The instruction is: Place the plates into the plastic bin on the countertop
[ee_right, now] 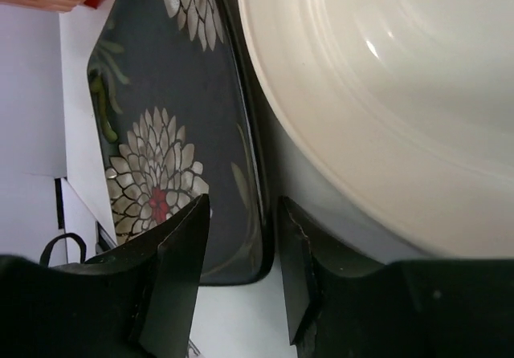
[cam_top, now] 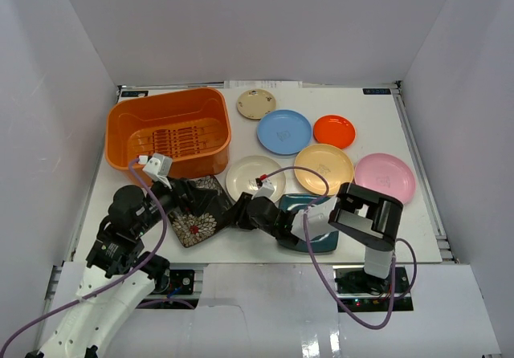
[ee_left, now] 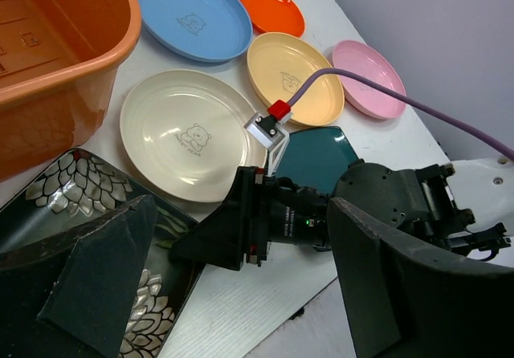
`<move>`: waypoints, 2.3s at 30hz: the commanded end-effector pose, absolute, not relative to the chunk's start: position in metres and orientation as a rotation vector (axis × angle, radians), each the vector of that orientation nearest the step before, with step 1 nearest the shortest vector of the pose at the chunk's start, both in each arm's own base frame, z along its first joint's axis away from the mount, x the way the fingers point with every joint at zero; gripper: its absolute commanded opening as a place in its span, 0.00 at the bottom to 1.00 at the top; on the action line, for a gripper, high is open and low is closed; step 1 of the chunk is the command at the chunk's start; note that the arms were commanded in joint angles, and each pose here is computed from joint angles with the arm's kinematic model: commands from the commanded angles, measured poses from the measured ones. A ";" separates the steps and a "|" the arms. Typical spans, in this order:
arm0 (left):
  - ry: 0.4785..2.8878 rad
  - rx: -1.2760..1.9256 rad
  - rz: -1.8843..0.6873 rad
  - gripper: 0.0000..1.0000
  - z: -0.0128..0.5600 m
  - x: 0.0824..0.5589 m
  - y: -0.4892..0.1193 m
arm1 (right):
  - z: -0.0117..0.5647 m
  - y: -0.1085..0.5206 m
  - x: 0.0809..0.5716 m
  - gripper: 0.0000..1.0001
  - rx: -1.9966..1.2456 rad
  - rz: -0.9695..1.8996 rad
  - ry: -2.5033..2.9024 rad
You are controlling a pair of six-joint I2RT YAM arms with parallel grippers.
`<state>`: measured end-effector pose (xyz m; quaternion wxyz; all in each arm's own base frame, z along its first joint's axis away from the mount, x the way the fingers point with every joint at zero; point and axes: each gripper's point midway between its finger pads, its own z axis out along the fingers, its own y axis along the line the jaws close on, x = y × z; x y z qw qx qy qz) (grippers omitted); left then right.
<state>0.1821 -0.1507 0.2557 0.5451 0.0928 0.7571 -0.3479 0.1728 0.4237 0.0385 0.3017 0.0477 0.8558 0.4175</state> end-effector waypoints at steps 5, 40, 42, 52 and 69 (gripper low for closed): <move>1.805 0.206 -0.818 0.94 0.257 0.185 -0.151 | 0.032 0.432 0.181 0.33 0.232 1.164 2.257; 2.035 -0.064 -1.149 0.80 0.273 0.208 -0.199 | 0.343 0.239 0.241 0.08 0.329 1.352 1.466; 2.055 -0.075 -1.099 0.80 0.263 0.219 -0.198 | 0.347 0.239 0.242 0.08 0.332 1.364 1.455; 2.017 -0.084 -1.080 0.77 0.232 0.255 -0.210 | 0.346 0.258 0.240 0.08 0.294 1.481 1.472; 1.995 -0.106 -1.038 0.27 0.224 0.271 -0.209 | 0.352 0.257 0.234 0.08 0.292 1.546 1.434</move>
